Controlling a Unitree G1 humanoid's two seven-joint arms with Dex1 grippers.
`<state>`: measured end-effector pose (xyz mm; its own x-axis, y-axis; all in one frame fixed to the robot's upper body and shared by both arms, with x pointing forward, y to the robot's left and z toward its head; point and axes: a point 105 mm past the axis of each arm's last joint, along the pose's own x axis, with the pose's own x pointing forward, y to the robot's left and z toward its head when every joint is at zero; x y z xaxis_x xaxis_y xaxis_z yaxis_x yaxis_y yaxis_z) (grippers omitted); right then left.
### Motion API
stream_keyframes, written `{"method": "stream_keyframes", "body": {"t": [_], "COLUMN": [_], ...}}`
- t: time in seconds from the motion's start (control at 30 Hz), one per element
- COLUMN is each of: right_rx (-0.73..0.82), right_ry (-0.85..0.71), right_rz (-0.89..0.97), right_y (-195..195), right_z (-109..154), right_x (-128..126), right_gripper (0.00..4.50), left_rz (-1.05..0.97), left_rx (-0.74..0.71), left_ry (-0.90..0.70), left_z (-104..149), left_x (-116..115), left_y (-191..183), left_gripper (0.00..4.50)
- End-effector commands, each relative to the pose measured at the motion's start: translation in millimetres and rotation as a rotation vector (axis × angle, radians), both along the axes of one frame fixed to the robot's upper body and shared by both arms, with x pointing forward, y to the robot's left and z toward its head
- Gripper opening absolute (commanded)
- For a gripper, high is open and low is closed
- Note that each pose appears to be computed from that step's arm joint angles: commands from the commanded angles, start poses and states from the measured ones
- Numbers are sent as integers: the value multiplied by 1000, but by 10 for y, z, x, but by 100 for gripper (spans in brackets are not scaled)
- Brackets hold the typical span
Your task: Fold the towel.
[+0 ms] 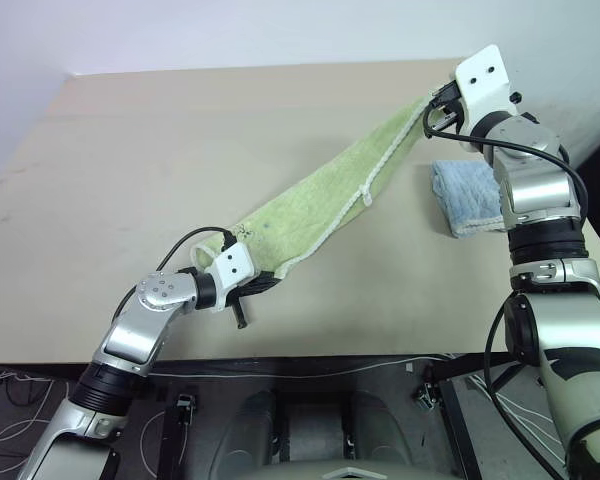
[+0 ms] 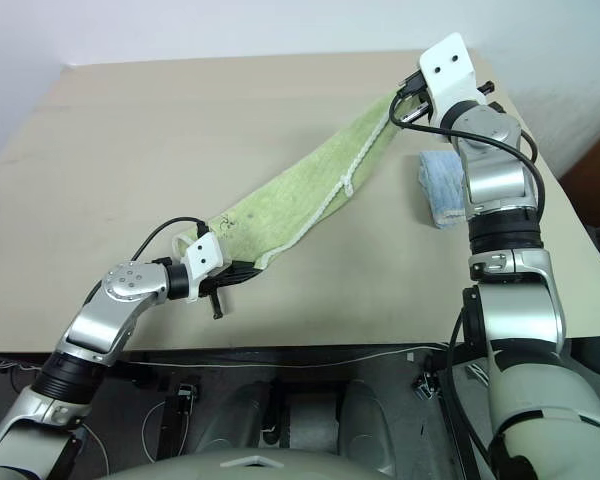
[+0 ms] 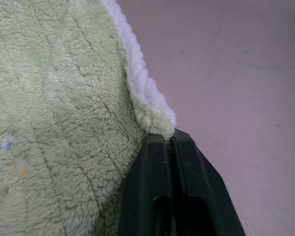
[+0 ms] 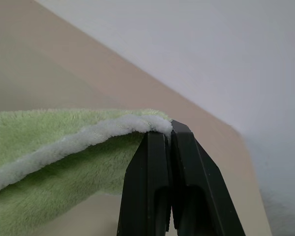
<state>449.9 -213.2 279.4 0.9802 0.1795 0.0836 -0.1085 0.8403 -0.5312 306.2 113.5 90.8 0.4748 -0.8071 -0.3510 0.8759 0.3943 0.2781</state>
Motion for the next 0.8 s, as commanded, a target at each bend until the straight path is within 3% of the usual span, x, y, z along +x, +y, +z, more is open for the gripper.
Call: {"method": "stream_keyframes", "body": {"t": [0.03, 0.37, 0.53, 0.8], "right_rx": [15, 14, 8, 0], "right_ry": [-68, -75, -71, -77], "right_rz": [6, -11, -17, -22], "right_y": [15, -41, -74, -134], "right_z": [195, 233, 243, 354], "right_x": [-54, -62, -58, -16], "right_gripper": [0, 0, 0, 0], "left_rz": [54, 156, 276, 352], "left_rx": [-66, -542, -603, -607], "left_ry": [-14, 31, -17, -136], "left_z": [170, 1400, 1704, 2006], "left_x": [53, 218, 516, 988], "left_y": [91, 874, 1300, 1451], "left_gripper": [4, 4, 4, 4]}}
